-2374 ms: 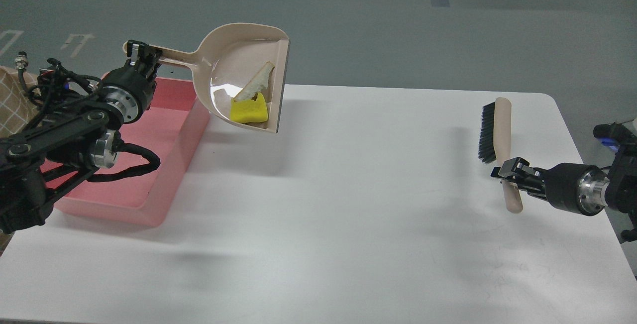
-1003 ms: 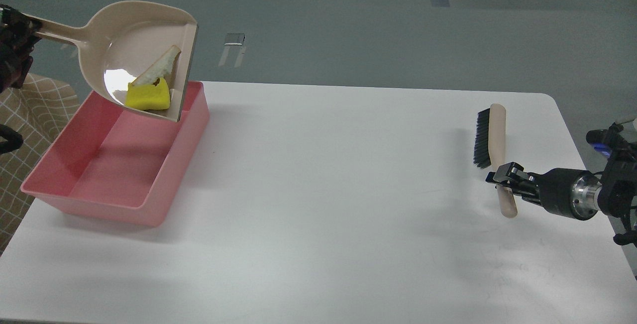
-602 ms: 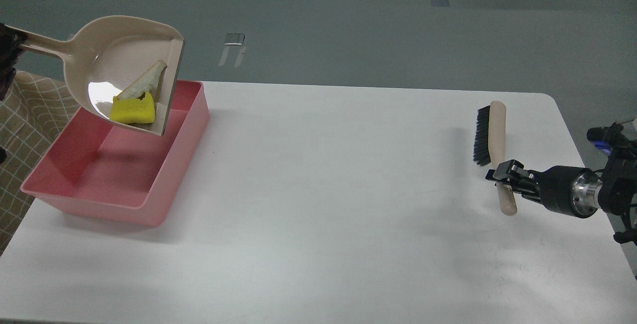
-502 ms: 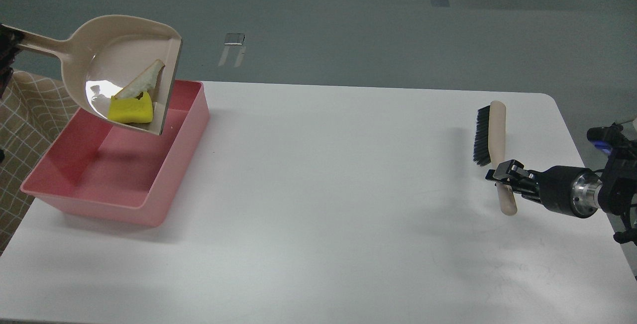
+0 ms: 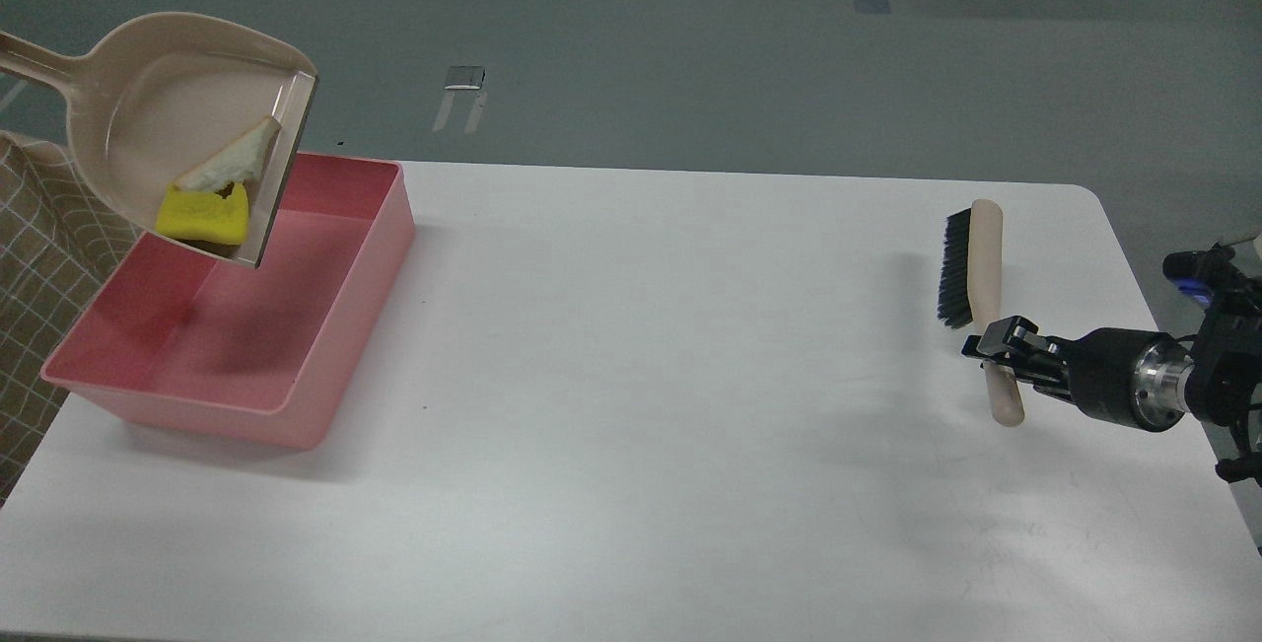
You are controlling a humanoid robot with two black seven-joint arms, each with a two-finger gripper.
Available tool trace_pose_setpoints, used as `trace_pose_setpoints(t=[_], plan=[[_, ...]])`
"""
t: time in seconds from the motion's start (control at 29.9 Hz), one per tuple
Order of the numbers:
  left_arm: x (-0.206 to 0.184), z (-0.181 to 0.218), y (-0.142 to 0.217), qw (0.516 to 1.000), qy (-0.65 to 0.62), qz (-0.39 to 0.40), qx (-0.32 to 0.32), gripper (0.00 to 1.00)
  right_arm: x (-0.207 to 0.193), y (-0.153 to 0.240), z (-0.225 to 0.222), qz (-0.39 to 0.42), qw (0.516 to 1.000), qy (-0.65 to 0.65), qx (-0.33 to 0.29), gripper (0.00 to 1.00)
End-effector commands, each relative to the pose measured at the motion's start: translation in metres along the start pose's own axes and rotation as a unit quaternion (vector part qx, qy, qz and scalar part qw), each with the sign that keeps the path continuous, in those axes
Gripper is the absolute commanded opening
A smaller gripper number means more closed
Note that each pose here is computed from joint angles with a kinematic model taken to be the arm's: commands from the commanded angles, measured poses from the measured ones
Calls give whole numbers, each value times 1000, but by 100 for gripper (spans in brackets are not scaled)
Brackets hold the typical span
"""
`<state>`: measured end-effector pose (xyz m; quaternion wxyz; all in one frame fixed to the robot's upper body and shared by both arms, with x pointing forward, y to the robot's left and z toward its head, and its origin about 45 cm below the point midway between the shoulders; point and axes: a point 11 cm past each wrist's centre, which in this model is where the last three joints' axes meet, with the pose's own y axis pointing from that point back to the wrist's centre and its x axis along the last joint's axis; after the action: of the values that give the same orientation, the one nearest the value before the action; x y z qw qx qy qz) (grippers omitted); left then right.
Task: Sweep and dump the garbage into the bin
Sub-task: 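Tilt the dustpan with the left gripper to dump the sponge into the bin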
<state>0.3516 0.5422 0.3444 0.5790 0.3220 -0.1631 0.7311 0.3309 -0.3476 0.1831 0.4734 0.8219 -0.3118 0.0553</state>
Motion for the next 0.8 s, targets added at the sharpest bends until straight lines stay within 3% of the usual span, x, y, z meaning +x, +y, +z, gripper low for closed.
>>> trace_pose_setpoints(t=[0.0, 0.77], plan=[[1, 0, 1, 999, -34, 14, -14, 14, 0, 0, 0, 0, 1000, 0, 0, 0], [7, 8, 8, 985, -142, 60, -79, 14, -1, -1, -1, -1, 1000, -1, 2, 0]])
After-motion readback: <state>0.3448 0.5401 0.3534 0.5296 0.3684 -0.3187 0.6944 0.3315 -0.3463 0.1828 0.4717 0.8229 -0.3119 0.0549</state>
